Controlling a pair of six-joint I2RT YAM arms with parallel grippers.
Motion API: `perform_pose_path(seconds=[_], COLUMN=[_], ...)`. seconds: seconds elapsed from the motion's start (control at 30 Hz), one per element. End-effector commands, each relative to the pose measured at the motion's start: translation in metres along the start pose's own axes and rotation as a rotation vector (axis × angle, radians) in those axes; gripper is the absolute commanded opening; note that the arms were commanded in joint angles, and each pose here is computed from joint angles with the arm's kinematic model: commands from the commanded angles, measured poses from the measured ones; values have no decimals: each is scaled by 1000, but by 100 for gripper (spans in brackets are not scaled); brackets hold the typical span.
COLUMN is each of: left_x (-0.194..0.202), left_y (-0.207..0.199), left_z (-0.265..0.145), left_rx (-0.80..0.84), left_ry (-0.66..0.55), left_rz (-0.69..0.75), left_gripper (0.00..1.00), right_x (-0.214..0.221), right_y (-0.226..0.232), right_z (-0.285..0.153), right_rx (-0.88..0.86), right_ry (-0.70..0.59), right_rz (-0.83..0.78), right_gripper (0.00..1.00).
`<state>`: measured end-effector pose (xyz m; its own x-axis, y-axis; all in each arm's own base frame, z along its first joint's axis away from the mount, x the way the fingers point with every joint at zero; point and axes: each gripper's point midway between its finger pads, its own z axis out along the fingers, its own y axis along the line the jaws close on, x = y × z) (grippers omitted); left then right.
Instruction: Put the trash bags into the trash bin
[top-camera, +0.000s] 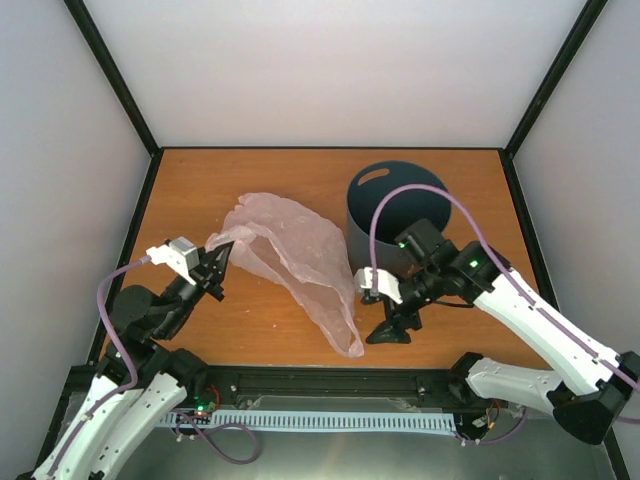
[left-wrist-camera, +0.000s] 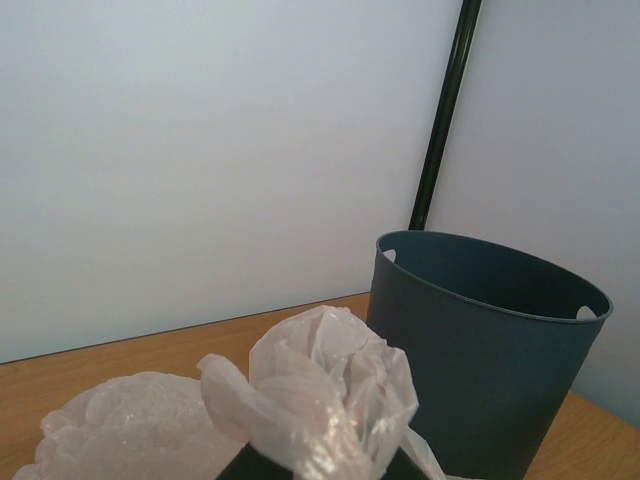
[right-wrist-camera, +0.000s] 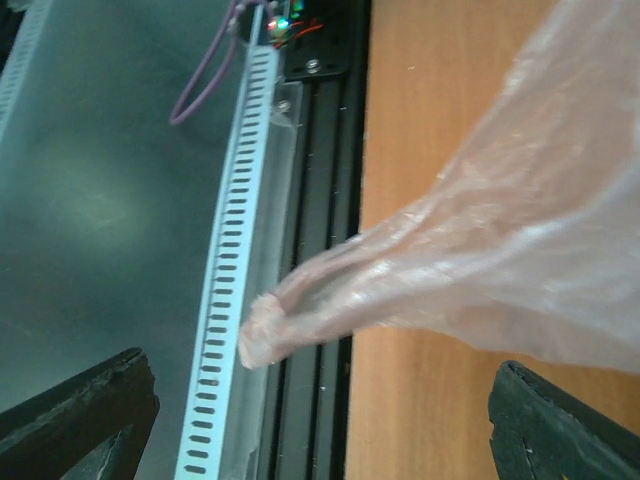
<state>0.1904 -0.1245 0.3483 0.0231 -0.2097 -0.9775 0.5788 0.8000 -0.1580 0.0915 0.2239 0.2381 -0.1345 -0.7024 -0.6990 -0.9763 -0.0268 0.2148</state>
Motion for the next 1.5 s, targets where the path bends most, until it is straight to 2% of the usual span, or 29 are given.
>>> perform_pose_path(seconds=[0.0,0.13,0.2,0.33,0.4,0.53,0.6,0.63,0.7,0.8,0.83,0.9,0.93,0.97,1.03,1.1,1.17,1.27,1.33,1.4,1.47], left_x=[-9,-7,-7,-7,-8,-11,-24,-33,-88,-176,-208,-269,-294,-326,-339,-316,-250,-58,44,77,54], left_y=[2,3,5,8,11,32,51,61,67,48,37,6,-18,-46,-88,-96,-59,5,16,3,-11], left_z=[1,2,3,2,2,-4,-10,-13,-21,-11,-8,-6,-2,-17,-25,-20,7,43,35,22,16], left_rx=[-7,-15,-22,-42,-61,-187,-310,-384,-461,-414,-379,-244,-132,-4,208,270,119,-113,-131,-72,-13], left_ry=[-34,-28,-24,-26,-28,-40,-64,-70,-157,-263,-300,-373,-401,-457,-448,-349,-156,331,625,754,696], left_rz=[13,14,12,11,4,-50,-85,-103,-106,-47,-31,13,51,96,165,166,83,-18,-79,-152,-178], left_gripper=[1,1,1,1,1,1,1,1,1,1,1,1,1,1,1,1,1,1,1,1,1], right_x=[3,11,16,15,5,-36,-75,-99,-156,-252,-292,-333,-345,-351,-348,-333,-300,-207,-119,-59,-52], right_y=[12,6,-12,-34,-42,-67,-83,-91,-114,-135,-122,-88,-66,-36,6,24,-3,-98,-141,-133,-97], right_z=[23,47,59,73,72,48,23,6,-34,-118,-167,-224,-248,-274,-292,-280,-227,-89,-4,47,54], right_rx=[-75,-87,-22,38,70,209,305,363,513,759,832,885,887,875,814,743,697,673,657,537,379], right_ry=[73,159,208,239,222,149,61,3,-107,-321,-459,-652,-743,-831,-893,-861,-738,-362,-94,72,50], right_rz=[-23,10,58,139,153,121,73,40,-38,-144,-203,-303,-350,-412,-507,-569,-536,-392,-333,-309,-326], right_gripper=[90,90,90,81,67,16,3,3,3,3,3,3,3,3,3,3,3,3,3,3,3])
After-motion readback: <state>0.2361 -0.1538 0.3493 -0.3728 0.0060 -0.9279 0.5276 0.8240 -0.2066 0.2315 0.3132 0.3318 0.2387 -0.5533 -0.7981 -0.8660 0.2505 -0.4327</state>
